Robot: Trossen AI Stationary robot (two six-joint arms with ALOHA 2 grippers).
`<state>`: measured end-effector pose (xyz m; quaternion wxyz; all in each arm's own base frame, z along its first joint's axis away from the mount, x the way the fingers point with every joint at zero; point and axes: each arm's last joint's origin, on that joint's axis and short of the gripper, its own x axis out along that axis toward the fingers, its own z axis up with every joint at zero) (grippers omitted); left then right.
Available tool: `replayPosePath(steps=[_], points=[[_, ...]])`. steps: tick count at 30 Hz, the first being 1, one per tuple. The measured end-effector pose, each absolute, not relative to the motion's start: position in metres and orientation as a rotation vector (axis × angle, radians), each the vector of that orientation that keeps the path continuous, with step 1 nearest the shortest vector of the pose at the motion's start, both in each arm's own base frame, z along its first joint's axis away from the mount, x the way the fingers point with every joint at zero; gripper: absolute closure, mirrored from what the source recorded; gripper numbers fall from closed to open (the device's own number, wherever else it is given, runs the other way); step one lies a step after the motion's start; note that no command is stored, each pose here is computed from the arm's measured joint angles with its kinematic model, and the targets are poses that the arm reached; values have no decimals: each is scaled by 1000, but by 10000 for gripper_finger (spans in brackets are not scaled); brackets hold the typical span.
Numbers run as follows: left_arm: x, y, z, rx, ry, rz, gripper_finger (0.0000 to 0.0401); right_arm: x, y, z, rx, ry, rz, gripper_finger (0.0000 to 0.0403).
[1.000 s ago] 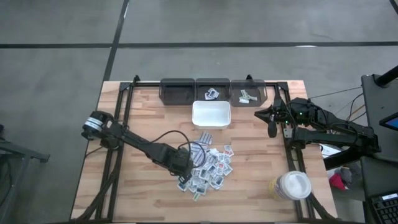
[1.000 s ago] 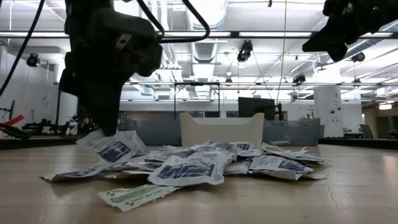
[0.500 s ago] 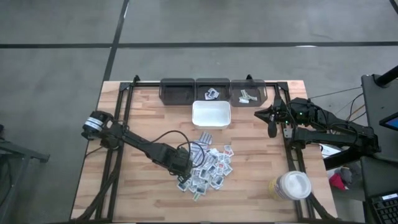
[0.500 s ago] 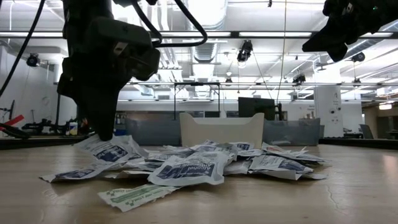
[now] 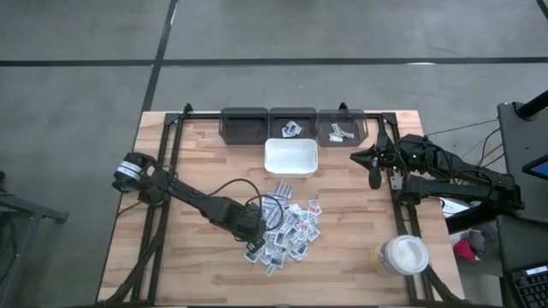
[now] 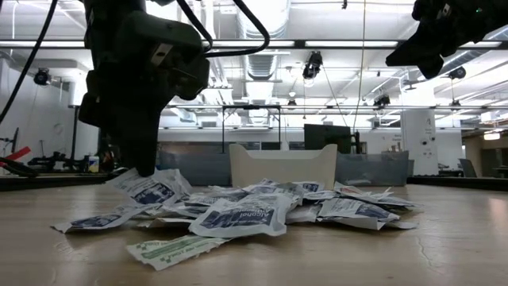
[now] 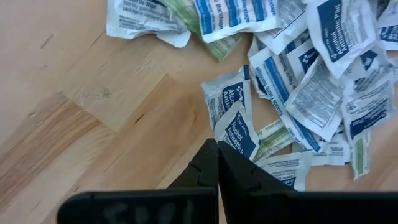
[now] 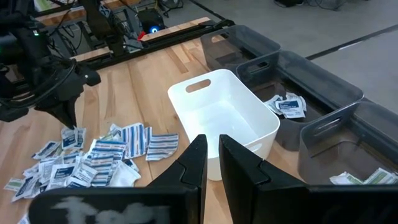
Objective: Pick & Place First Aid Supplies
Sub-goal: Put the blue alcohol pad into the middle gray bin
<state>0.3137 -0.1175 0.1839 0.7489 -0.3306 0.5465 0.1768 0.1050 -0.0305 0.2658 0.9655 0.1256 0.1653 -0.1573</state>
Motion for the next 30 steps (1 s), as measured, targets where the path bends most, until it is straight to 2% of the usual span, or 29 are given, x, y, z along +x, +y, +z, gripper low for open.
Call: replayPosePath(steps=[24, 30], points=[[322, -121, 176, -750, 1179, 352, 398, 105, -31, 266, 254, 334, -318, 364], [323, -118, 176, -758, 1176, 360, 344, 105, -30, 266, 254, 334, -318, 364]])
